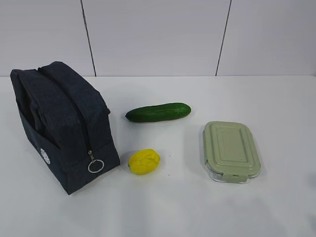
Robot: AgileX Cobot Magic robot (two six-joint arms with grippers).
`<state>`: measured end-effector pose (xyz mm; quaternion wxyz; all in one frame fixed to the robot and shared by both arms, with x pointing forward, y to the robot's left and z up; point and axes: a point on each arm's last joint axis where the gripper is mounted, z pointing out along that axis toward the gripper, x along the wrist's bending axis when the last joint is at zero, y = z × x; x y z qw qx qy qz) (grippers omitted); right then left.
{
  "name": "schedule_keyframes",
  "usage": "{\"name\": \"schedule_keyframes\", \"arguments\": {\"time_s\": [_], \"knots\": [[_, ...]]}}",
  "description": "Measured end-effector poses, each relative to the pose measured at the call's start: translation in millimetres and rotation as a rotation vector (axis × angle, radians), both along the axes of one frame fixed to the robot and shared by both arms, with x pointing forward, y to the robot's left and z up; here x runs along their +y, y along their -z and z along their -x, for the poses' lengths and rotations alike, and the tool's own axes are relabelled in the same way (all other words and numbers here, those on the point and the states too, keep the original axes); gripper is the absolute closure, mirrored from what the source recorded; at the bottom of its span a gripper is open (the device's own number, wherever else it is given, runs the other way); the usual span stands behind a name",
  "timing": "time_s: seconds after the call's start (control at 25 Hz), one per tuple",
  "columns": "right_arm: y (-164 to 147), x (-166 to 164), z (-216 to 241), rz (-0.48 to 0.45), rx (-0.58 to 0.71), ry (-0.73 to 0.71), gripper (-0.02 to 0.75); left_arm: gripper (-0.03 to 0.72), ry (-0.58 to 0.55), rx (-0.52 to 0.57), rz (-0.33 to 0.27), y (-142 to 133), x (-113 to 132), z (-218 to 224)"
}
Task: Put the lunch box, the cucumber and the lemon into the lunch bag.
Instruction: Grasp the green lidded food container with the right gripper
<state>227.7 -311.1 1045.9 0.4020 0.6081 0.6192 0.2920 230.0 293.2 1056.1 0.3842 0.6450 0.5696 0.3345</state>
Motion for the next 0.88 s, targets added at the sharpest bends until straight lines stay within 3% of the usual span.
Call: {"name": "schedule_keyframes", "arguments": {"time_s": [0.88], "knots": [[0.2,0.3,0.1,-0.003,0.002,-0.002,0.288,0.453,0.000,0.000,0.000,0.0,0.0,0.0]]}}
